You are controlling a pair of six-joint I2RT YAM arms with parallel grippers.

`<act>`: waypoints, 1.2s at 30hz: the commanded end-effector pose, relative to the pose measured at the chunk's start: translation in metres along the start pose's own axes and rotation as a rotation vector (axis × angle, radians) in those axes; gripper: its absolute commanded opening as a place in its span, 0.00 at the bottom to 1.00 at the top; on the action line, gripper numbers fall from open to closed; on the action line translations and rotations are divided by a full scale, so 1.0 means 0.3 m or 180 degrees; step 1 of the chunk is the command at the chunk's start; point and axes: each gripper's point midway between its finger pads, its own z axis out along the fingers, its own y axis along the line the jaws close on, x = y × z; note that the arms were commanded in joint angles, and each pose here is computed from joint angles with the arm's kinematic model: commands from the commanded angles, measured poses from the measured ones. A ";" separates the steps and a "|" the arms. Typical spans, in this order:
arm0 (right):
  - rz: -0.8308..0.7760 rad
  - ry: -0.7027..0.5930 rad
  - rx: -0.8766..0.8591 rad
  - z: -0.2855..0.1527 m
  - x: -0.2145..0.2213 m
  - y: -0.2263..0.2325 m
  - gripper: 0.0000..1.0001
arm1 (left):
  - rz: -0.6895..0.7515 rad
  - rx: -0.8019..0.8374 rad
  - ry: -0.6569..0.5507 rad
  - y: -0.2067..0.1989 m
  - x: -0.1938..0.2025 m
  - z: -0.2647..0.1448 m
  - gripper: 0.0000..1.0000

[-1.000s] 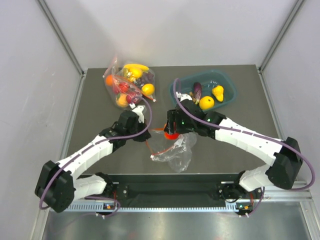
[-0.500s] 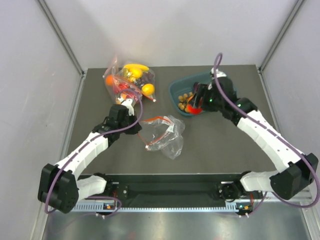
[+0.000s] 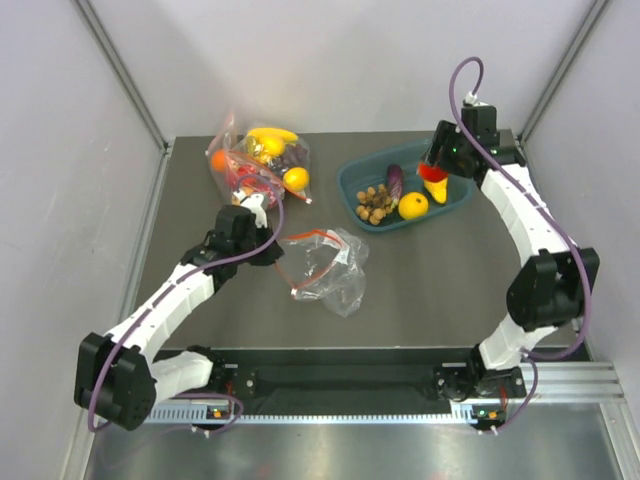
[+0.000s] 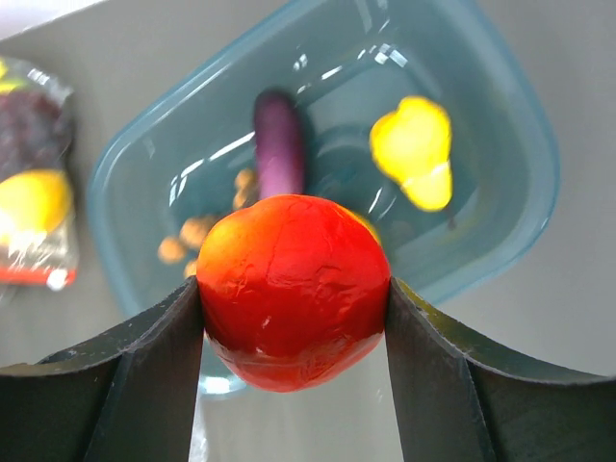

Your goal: Open the zip-top bag and remove the fake food

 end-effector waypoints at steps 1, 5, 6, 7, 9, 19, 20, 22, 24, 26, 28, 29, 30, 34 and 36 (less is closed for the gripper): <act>-0.0025 -0.0266 -0.0056 0.043 -0.139 -0.002 0.40 | 0.0053 0.0107 -0.0178 -0.039 -0.082 -0.037 0.06; -0.0030 -0.0296 -0.0084 0.108 -0.193 -0.008 0.77 | 0.0085 0.0108 -0.0168 -0.042 -0.089 -0.045 0.24; -0.0054 -0.0269 -0.0173 0.117 -0.196 0.006 0.84 | 0.0086 0.0109 -0.0172 -0.044 -0.092 -0.046 0.30; -0.0065 -0.0242 -0.0246 0.140 -0.203 0.022 0.99 | 0.0087 0.0115 -0.0175 -0.047 -0.095 -0.050 0.45; -0.0097 -0.0217 -0.0305 0.160 -0.209 0.031 1.00 | 0.0092 0.0111 -0.0177 -0.047 -0.097 -0.053 0.61; -0.0098 -0.0167 -0.0429 0.121 -0.190 0.046 1.00 | 0.0155 0.0174 -0.0256 -0.070 -0.128 -0.088 0.75; -0.0099 -0.0164 -0.0439 0.108 -0.183 0.045 0.99 | 0.0115 0.0125 -0.0233 -0.063 -0.124 -0.089 0.77; -0.0121 -0.0162 -0.0478 0.060 -0.160 0.044 1.00 | 0.0148 0.0105 -0.0240 -0.066 -0.138 -0.101 0.77; -0.0139 -0.0156 -0.0495 0.022 -0.140 0.042 1.00 | 0.0166 0.0091 -0.0256 -0.065 -0.146 -0.113 0.77; -0.0161 -0.0138 -0.0547 -0.039 -0.102 0.046 1.00 | 0.0197 0.0088 -0.0339 -0.073 -0.174 -0.134 0.78; -0.0215 -0.0120 -0.0580 -0.106 -0.054 0.056 1.00 | 0.0189 0.0016 -0.0411 -0.072 -0.208 -0.153 0.81; -0.0250 -0.0118 -0.0588 -0.132 -0.039 0.060 1.00 | 0.0180 -0.0021 -0.0425 -0.073 -0.222 -0.160 0.82; -0.0270 -0.0150 -0.0594 -0.182 -0.022 0.062 1.00 | 0.0168 -0.0079 -0.0447 -0.075 -0.251 -0.185 0.82; -0.0379 -0.0205 -0.0645 -0.329 0.040 0.103 1.00 | 0.0187 -0.0365 -0.0539 -0.054 -0.330 -0.237 0.83; -0.0335 -0.0299 -0.0681 -0.407 0.051 0.111 1.00 | 0.0216 -0.0431 -0.0678 -0.060 -0.383 -0.276 0.84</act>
